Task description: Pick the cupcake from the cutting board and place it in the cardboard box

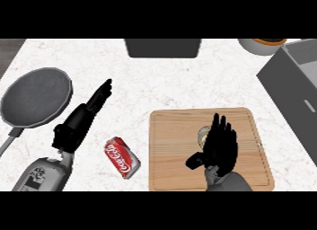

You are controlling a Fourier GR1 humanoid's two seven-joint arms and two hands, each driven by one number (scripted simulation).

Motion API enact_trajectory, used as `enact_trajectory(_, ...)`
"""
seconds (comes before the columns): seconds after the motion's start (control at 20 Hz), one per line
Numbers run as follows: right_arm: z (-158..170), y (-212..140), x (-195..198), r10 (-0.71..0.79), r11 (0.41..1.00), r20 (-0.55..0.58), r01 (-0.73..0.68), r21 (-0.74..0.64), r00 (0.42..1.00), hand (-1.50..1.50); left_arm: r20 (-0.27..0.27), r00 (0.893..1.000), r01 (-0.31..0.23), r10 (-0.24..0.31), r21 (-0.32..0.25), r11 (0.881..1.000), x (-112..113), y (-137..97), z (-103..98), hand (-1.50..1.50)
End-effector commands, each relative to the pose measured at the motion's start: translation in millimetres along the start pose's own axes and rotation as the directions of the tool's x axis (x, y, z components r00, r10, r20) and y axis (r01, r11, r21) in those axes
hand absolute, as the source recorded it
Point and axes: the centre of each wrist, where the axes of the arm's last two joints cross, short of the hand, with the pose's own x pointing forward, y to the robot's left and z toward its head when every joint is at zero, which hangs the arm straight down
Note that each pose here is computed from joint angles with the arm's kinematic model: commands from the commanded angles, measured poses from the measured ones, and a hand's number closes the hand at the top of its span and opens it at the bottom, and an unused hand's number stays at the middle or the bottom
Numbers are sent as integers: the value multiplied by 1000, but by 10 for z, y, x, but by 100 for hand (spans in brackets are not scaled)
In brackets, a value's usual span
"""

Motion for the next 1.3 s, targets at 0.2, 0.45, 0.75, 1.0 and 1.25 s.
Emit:
enact_trajectory(0.2,4,144,16,15,1000,-124,-12,24,992,150,5,1000,3,-3,-11,1000,27,-161,-65,0)
enact_trajectory(0.45,-184,149,51,85,996,-97,-86,-4,992,150,1,1000,6,-6,-8,1000,-15,-31,19,0)
enact_trajectory(0.75,-201,13,-822,266,957,378,-290,5,887,150,-10,1000,-3,3,9,1000,-16,-36,9,0)
enact_trajectory(1.0,-189,-264,-1096,347,911,709,-401,-99,613,150,-20,1000,5,-5,16,1000,-15,5,2,0)
enact_trajectory(1.25,-461,-967,-1532,420,900,800,-315,-303,428,150,-45,999,-2,4,50,999,-112,26,93,0)
